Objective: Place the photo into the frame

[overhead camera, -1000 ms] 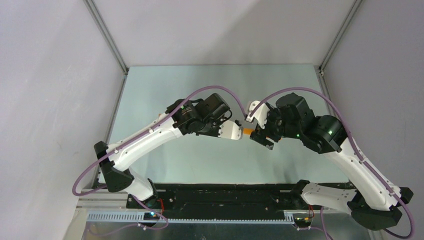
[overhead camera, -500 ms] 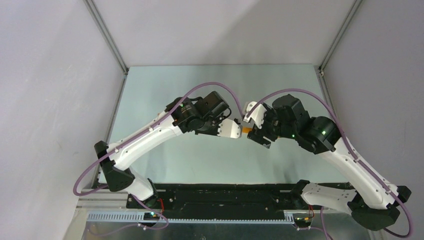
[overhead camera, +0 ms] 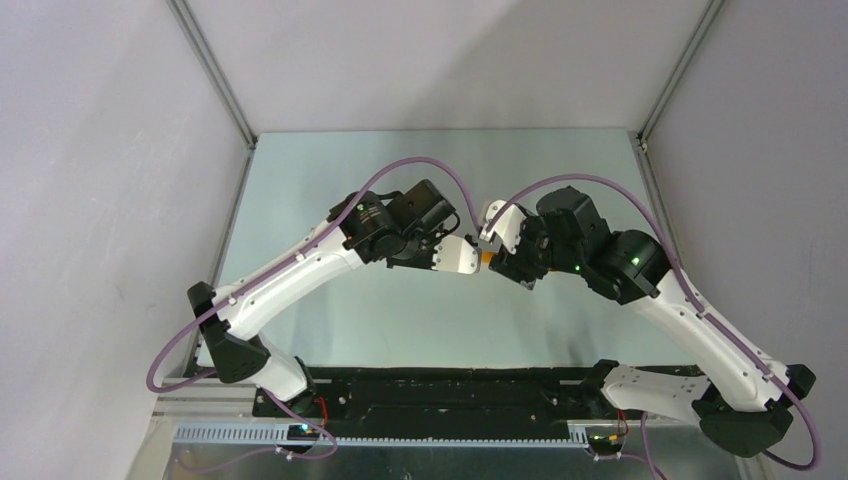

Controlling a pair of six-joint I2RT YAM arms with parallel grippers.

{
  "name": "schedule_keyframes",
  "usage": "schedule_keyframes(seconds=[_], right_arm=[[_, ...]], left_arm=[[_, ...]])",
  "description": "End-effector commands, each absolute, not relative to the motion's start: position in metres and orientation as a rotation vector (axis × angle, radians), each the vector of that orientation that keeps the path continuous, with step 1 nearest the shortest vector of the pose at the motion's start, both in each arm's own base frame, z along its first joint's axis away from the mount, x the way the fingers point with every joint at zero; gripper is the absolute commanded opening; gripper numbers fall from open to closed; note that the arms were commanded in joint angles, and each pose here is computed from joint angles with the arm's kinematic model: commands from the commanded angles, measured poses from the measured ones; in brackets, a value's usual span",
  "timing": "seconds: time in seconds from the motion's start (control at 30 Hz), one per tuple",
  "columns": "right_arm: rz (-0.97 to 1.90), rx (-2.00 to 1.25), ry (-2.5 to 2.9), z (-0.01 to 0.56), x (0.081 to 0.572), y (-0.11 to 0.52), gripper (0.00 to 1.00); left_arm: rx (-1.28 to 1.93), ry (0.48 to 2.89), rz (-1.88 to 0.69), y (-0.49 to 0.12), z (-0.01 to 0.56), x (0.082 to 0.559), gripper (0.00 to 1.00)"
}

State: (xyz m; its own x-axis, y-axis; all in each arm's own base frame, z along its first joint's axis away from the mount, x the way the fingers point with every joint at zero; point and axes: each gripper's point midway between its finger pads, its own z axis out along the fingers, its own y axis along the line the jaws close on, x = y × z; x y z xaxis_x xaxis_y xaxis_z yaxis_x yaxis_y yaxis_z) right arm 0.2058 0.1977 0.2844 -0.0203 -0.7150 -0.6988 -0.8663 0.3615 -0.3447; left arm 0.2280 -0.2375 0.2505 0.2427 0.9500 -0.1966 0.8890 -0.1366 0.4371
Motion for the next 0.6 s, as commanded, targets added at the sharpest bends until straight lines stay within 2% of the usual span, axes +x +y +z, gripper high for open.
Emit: schedule_keyframes(seconds=[0.0,0.37,0.57], right_arm=[[0.157,-1.486,1.8,0.261,0.206,0.193,0.7],[0.148,-1.466,1.837,0.246,0.21,0.184,0.7],[0.261,-1.393,1.854,0.251,0.214,0.178,0.7]], left_arm=[[1.914,1.595,0.038,-0.269,0.286,0.229,0.0],[1.914,1.608,0.036,-0.264,0.282,0.228,0.0],[1.919,1.627,0.033,-0.26,0.277,0.226,0.0]])
